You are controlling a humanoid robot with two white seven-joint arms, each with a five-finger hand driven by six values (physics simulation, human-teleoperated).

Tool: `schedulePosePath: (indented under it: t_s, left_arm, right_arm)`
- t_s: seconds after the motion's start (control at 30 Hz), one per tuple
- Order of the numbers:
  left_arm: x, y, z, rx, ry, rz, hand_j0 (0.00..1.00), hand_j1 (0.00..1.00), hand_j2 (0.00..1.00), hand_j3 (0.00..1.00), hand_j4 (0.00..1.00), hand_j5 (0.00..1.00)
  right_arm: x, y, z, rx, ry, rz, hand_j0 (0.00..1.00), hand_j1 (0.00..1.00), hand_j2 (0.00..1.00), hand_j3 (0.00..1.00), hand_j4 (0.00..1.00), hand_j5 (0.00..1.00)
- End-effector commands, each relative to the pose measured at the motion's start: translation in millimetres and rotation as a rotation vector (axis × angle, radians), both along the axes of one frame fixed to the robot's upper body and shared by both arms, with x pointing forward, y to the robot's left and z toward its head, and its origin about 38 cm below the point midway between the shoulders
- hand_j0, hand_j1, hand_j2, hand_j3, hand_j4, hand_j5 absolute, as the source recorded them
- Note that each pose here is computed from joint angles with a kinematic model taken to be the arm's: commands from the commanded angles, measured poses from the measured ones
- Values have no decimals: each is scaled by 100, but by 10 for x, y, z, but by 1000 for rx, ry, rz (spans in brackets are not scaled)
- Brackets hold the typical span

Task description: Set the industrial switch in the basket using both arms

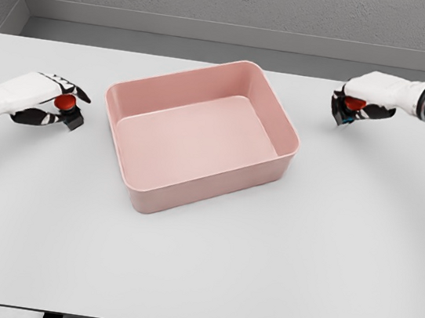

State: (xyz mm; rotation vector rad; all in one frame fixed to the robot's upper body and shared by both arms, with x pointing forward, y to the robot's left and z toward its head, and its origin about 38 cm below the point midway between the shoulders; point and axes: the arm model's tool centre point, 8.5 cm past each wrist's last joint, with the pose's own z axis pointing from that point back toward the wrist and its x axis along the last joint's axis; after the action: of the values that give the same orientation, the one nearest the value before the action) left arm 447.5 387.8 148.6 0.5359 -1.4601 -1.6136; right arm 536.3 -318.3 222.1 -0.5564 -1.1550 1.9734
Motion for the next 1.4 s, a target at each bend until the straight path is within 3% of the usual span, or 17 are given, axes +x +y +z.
schedulePosePath:
  t_s: [0.0,0.6,0.83,1.07,1.37]
  left_arm:
    - [0,-6,-2,-7,7,0,58,58,58,58,58,58]
    - [-6,-35,40,-14,-3,-12,54,54,54,54,54,54]
    - [-28,-12,109,-19,-14,-16,53,53,53,53,53,53]
    - [-38,166,286,-35,-32,10,53,53,53,53,53,53]
    - [-7,12,562,-53,-95,-44,53,53,53,53,53,53]
  right_arm:
    - [-52,40,162,-9,-40,35,44,44,44,44,44,44]
    - [-428,299,590,-97,-145,206,42,42,42,42,42,42]
    - [-522,529,724,-87,-191,258,42,42,42,42,42,42]
    - [-519,793,764,-60,-204,304,42,42,42,42,42,42]
    - [-518,1121,755,-15,-212,362,42,42,42,42,42,42]
